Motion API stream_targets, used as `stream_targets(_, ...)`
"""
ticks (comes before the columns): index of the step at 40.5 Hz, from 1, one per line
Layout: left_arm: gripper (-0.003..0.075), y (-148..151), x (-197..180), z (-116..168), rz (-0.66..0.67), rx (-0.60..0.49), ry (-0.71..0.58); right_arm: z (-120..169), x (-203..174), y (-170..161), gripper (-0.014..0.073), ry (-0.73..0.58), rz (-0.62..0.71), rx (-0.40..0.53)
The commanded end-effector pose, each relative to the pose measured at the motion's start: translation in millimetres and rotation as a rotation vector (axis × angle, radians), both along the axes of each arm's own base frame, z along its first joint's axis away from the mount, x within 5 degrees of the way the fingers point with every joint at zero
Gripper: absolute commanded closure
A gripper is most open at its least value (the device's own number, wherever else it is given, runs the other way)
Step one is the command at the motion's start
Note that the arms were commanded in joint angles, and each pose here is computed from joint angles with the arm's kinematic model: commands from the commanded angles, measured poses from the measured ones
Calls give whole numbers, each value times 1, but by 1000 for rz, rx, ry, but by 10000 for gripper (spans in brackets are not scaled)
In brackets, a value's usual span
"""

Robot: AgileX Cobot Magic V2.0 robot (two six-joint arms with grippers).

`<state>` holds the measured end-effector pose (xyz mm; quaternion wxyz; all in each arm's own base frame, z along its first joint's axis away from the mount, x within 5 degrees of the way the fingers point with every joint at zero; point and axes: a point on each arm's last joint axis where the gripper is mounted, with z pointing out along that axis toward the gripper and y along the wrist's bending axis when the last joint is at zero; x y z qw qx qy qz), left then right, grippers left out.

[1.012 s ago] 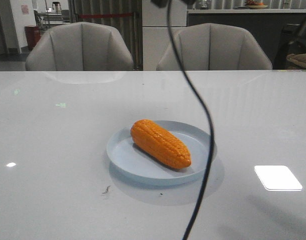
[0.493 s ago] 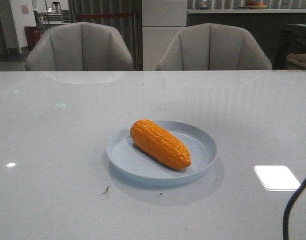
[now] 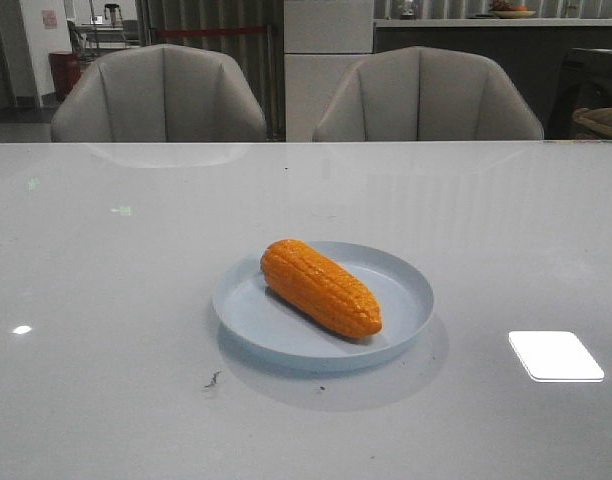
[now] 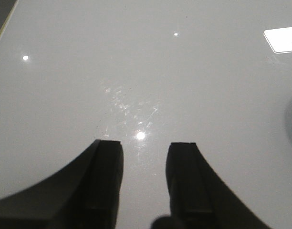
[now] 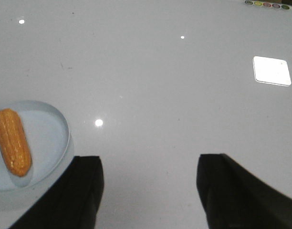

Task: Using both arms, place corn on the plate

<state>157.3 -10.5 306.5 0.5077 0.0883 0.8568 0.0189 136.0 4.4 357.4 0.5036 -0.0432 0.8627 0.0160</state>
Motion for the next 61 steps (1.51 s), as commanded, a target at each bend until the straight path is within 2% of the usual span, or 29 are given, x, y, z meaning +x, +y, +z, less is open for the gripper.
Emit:
stream_targets(1, 405, 0, 3, 17, 4, -21, -119, 1, -14, -1, 67, -126, -18, -8)
stream_targets(12, 405, 0, 3, 17, 4, -20, -112, -15, -31, 0, 67, -101, -12, -8)
stream_targets(44, 407, 1, 0, 18, 8, -15, -128, -15, -31, 0, 67, -101, -12, -8)
stream_targets(48, 456, 1, -12, 25, 8, -24, -170, -15, -31, 0, 67, -102, -12, -8)
stream_targets(55, 633, 3, -43, 30, 8, -56, -310, -15, -31, 0, 67, -102, -12, -8)
stream_targets(61, 627, 4, -71, 20, 7, -63, -410, -15, -31, 0, 67, -103, -12, -8)
